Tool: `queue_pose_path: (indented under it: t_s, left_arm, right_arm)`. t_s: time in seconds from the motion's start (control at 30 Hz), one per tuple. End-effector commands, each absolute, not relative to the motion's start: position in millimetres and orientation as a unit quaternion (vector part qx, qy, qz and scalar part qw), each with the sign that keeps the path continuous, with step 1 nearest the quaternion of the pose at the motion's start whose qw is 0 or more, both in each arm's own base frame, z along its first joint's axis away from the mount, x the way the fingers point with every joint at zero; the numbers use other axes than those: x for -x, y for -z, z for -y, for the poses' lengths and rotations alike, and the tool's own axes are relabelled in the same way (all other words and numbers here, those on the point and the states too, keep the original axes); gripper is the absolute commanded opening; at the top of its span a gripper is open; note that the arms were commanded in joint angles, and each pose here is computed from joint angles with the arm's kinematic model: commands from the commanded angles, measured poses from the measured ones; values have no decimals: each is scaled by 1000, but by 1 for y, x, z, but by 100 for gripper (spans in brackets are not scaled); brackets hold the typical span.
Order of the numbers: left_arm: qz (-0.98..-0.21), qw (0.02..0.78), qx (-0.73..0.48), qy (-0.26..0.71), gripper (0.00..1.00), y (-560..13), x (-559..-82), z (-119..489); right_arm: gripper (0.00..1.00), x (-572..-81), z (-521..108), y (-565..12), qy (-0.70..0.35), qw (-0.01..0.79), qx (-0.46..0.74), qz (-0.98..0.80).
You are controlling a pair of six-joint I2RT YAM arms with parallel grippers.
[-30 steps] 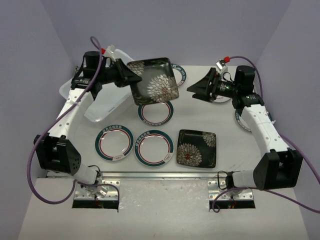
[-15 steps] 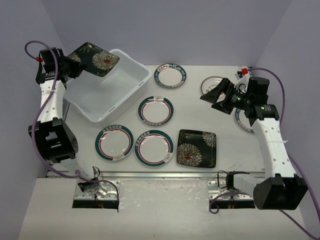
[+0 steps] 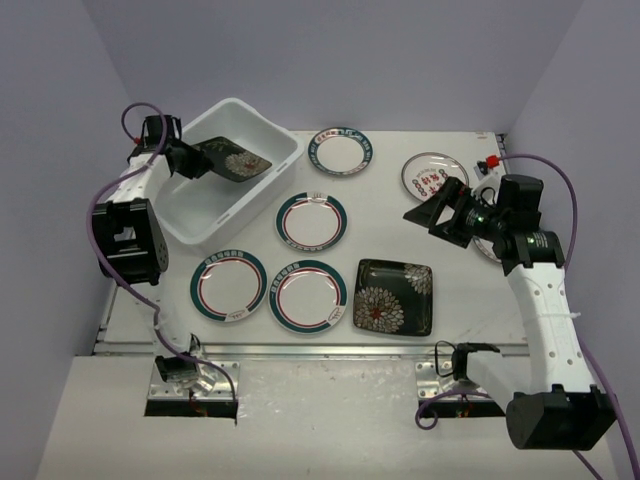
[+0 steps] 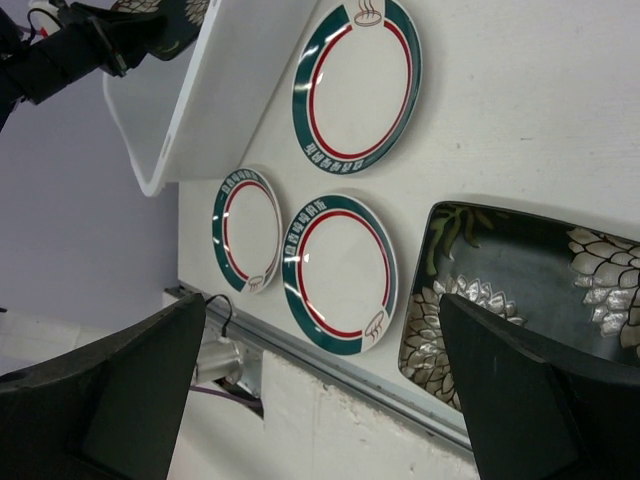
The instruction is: Place the plates into the plastic bin on the countertop
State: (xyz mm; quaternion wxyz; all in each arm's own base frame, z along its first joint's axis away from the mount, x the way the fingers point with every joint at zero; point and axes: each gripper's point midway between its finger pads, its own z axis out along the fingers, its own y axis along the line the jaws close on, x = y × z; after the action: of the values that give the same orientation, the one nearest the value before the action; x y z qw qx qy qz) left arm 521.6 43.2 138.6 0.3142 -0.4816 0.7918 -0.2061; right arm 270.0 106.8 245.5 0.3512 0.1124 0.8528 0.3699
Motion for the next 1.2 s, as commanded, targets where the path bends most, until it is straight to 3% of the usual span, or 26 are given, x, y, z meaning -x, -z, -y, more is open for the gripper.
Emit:
queue_pose_path:
  t_s: [0.0, 0.1, 0.23, 0.27, 0.33, 0.37, 0.5, 0.83, 0.97, 1.17]
  left_arm:
    - [-751, 384, 468, 264, 3, -179, -578, -42]
    - [-759, 370, 468, 261, 9, -171, -585, -35]
    - [-766, 354, 471, 258, 41, -161, -592, -28]
    - [-773, 348, 468, 251, 53, -158, -592, -24]
    - [-786, 324, 468, 240, 94, -151, -592, -20]
    - [-790, 318, 468, 235, 100, -150, -595, -19]
    - [-808, 283, 482, 184, 100, -140, -584, -25]
    - [-841, 224, 463, 165, 100, -114, -551, -21]
    - [-842, 264, 432, 187, 100, -156, -549, -15]
    - [-822, 405, 339, 215, 100, -304, -521, 1]
  right_arm:
    - [99, -263, -104, -244, -355, 361, -104, -856]
    - [99, -257, -105, -242, -356, 357, -103, -857]
    - [99, -252, -104, -236, -354, 349, -105, -861]
    - [99, -249, -104, -232, -350, 343, -107, -865]
    - [99, -249, -97, -220, -328, 328, -126, -877]
    - [99, -248, -92, -211, -311, 314, -137, -886]
    - [99, -239, -73, -174, -242, 248, -168, -923]
    - [99, -234, -33, -130, -114, 202, -193, -953]
    - [99, -234, -25, -117, -91, 192, -179, -961]
    - [99, -238, -19, -92, -73, 179, -136, -972]
